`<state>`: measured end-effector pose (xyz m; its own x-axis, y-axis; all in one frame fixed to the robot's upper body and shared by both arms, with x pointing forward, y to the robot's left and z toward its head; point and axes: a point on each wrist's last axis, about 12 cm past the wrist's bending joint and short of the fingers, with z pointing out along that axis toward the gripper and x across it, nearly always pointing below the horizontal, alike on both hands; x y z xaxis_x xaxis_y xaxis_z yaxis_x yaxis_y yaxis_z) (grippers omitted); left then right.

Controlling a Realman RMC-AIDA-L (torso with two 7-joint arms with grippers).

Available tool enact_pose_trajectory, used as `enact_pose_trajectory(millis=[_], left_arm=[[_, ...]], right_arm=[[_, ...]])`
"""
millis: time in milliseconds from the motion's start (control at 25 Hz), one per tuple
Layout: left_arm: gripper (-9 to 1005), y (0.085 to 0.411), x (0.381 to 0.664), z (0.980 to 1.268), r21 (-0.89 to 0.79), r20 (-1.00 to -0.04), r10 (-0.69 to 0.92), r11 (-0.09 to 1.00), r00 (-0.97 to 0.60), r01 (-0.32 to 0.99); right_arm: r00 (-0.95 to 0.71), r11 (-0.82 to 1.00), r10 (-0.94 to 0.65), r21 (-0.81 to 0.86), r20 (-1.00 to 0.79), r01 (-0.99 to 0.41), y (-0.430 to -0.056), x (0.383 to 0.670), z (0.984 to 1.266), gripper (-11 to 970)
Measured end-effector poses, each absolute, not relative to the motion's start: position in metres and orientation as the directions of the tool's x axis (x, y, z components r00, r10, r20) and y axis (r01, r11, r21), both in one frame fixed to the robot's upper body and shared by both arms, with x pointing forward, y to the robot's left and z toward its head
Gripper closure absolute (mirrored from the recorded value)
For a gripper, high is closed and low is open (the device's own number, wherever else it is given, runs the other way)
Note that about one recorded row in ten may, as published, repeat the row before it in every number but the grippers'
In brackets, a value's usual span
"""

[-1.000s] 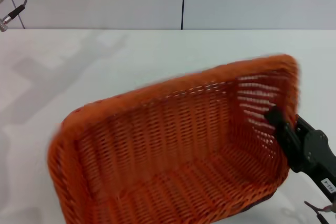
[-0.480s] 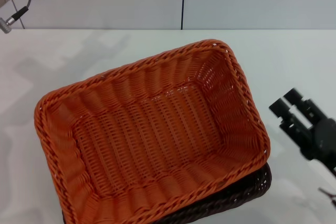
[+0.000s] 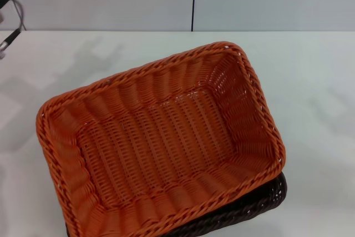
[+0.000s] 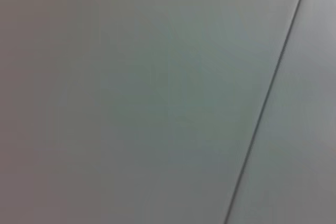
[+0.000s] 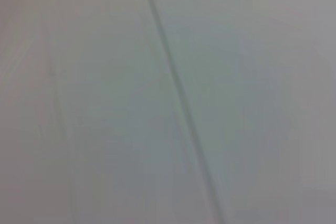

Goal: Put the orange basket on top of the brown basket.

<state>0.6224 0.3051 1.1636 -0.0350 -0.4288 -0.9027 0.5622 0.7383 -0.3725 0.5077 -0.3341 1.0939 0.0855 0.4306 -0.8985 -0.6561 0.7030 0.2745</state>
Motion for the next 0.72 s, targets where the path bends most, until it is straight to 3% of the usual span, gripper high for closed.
enact_pose_trajectory(millis=[160, 400, 520, 720], left_arm=[[195, 0.324, 0.599, 1.153, -0.376, -0.883, -0.469, 0.745, 0.031, 0.551], [195, 0.348, 0.567, 1.136, -0.351, -0.852, -0.490, 0.796, 0.185, 0.493], [195, 0.367, 0.539, 1.121, -0.343, -0.820, -0.477, 0.852, 0.316, 0.394], [195, 0.387, 0.513, 1.100, -0.373, -0.797, -0.434, 0.901, 0.421, 0.222]], right_arm=[[0.171, 0.828, 0.368, 0.239, -0.914, -0.507, -0.365, 0.542, 1.116, 240], [0.308, 0.951, 0.213, 0.125, -0.927, -0.282, -0.382, 0.569, 1.129, 240], [0.360, 0.989, 0.122, 0.084, -0.925, -0.120, -0.385, 0.585, 1.132, 240], [0.400, 0.999, 0.050, 0.053, -0.915, -0.006, -0.381, 0.594, 1.132, 241]])
